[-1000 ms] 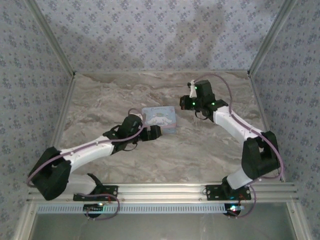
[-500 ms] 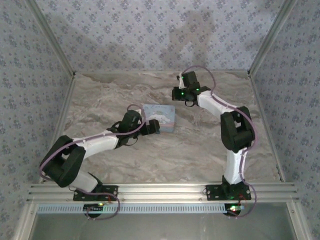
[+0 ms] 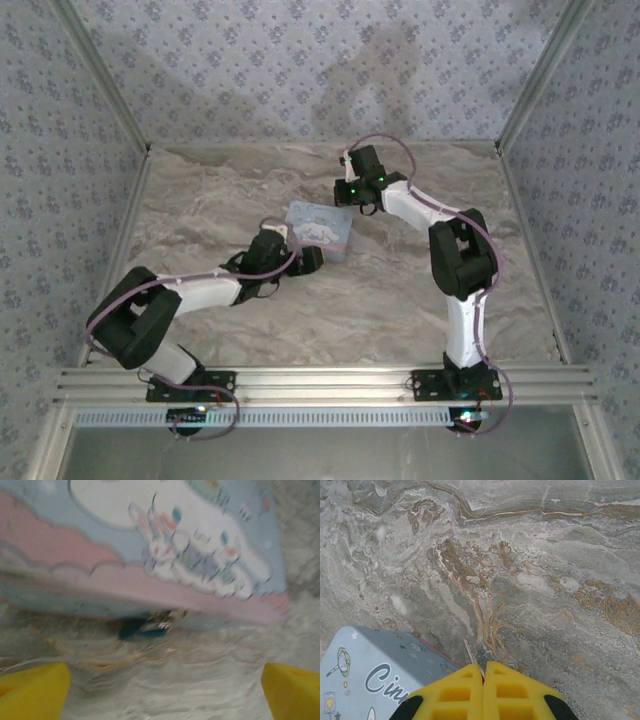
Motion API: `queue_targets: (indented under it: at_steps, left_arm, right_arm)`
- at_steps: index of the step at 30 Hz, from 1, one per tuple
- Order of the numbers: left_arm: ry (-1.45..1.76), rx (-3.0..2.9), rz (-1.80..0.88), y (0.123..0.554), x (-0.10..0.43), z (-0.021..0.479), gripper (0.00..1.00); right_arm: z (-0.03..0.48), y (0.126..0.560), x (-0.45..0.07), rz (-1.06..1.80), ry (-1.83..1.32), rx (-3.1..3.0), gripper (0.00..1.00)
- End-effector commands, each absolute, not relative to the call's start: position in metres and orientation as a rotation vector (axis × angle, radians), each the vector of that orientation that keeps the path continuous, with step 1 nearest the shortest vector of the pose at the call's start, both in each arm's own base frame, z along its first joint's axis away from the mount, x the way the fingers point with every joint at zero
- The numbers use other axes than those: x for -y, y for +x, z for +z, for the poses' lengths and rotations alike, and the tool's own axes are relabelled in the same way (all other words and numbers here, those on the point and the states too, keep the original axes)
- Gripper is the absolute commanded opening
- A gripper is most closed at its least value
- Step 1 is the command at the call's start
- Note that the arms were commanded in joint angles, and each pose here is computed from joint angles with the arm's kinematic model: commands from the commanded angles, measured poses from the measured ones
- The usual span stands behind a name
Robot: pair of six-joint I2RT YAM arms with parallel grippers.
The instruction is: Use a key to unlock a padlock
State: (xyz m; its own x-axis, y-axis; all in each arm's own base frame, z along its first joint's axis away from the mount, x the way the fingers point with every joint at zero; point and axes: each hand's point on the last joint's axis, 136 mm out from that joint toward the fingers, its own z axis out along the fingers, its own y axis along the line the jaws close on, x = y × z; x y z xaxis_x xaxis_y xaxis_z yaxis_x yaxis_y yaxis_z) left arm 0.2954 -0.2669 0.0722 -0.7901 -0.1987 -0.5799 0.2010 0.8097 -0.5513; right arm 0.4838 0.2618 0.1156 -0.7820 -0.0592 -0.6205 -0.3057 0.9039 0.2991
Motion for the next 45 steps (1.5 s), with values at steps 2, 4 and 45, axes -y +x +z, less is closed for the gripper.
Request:
queue_targets:
  at_steps: [2,4,45]
  left_arm:
    - [0.171,-2.129,-0.713,0.298,0.272,0.095,0.98]
    - [0.201,-2.112,-0.713,0.297,0.272,0.089,0.98]
    - [0.423,-1.997,-1.355,0.301,0.352,0.078,0.65]
  right_arm:
    - [0.101,0.484,-0.259,0.459,-0.288,-2.470,0.00]
    - [0.100,0.483,-0.259,0.460,-0.291,-2.471,0.00]
    - [0.070,0.476,-0.260,0.448,-0.320,-2.517,0.00]
